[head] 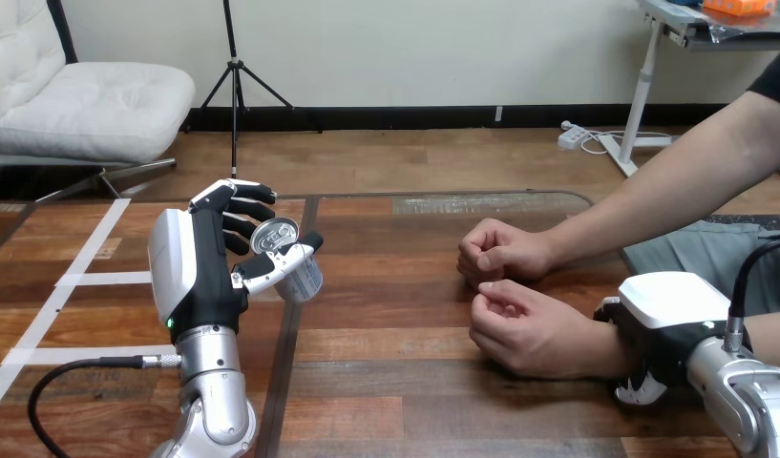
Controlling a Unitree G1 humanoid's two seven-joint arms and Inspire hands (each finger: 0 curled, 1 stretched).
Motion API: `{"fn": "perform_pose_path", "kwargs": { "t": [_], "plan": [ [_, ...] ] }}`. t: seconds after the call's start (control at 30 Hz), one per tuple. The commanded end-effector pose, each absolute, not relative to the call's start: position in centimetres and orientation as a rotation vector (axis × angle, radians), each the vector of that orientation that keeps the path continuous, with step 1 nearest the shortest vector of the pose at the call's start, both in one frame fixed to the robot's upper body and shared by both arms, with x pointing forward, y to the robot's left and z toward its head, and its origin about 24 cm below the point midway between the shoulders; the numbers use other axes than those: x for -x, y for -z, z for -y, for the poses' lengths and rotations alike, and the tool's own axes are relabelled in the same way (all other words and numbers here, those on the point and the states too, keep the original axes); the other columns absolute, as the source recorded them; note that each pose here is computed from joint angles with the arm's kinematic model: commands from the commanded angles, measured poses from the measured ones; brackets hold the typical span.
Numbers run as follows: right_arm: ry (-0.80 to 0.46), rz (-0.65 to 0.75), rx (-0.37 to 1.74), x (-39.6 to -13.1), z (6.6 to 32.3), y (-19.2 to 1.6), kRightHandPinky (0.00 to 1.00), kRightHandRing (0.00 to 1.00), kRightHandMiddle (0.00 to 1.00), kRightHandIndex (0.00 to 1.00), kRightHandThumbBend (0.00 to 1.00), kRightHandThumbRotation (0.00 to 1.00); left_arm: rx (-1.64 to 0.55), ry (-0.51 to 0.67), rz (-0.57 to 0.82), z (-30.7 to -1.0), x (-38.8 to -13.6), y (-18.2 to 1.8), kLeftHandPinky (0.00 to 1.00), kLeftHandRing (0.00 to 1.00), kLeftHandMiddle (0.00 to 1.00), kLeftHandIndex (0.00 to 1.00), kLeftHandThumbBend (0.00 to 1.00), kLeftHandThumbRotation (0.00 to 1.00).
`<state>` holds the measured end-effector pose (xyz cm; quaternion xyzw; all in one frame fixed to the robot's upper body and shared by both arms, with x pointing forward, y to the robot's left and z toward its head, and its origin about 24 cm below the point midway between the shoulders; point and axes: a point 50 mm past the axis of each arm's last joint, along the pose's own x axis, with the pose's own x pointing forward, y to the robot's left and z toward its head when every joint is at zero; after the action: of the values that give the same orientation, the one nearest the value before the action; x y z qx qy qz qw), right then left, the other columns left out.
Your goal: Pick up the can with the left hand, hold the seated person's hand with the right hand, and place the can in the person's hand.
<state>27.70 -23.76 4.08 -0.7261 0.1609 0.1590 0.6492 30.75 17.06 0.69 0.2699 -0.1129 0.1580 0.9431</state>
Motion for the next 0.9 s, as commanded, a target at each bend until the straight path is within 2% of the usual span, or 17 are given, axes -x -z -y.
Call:
{"fn": "perform_pose_path", "kwargs": {
  "t": [0.0, 0.23, 0.27, 0.43, 0.57, 0.87],
  "plan": [
    [-0.328, -0.375, 1.645, -28.5, 24.2, -4.4, 0.68, 0.75, 0.79, 0.79, 0.8, 0.01, -0.516, -0.336, 0.375, -16.8, -32.4, -4.0, 0.38, 0.43, 0.5, 0.53, 0.69, 0.0],
    [-0.309, -0.361, 1.636, -28.7, 24.3, -4.0, 0.51, 0.61, 0.68, 0.73, 0.81, 0.0, -0.514, -0.337, 0.373, -16.8, -32.4, -4.0, 0.38, 0.43, 0.51, 0.53, 0.69, 0.0],
    [-0.307, -0.352, 1.637, -28.7, 24.3, -3.9, 0.45, 0.55, 0.63, 0.71, 0.82, 0.0, -0.514, -0.337, 0.374, -16.8, -32.4, -4.0, 0.39, 0.44, 0.51, 0.53, 0.69, 0.0],
    [-0.291, -0.314, 1.628, -28.7, 24.4, -3.7, 0.35, 0.45, 0.54, 0.66, 0.84, 0.0, -0.526, -0.34, 0.373, -16.8, -32.5, -4.0, 0.39, 0.43, 0.51, 0.53, 0.7, 0.0],
    [-0.281, -0.307, 1.617, -28.8, 24.6, -3.5, 0.27, 0.35, 0.45, 0.61, 0.82, 0.0, -0.528, -0.339, 0.373, -16.8, -32.5, -4.0, 0.38, 0.43, 0.51, 0.53, 0.69, 0.0],
    [-0.246, -0.283, 1.583, -28.8, 24.8, -3.3, 0.24, 0.33, 0.42, 0.53, 0.78, 0.0, -0.528, -0.338, 0.376, -16.9, -32.4, -4.0, 0.38, 0.43, 0.5, 0.53, 0.69, 0.0]
  ]
}}
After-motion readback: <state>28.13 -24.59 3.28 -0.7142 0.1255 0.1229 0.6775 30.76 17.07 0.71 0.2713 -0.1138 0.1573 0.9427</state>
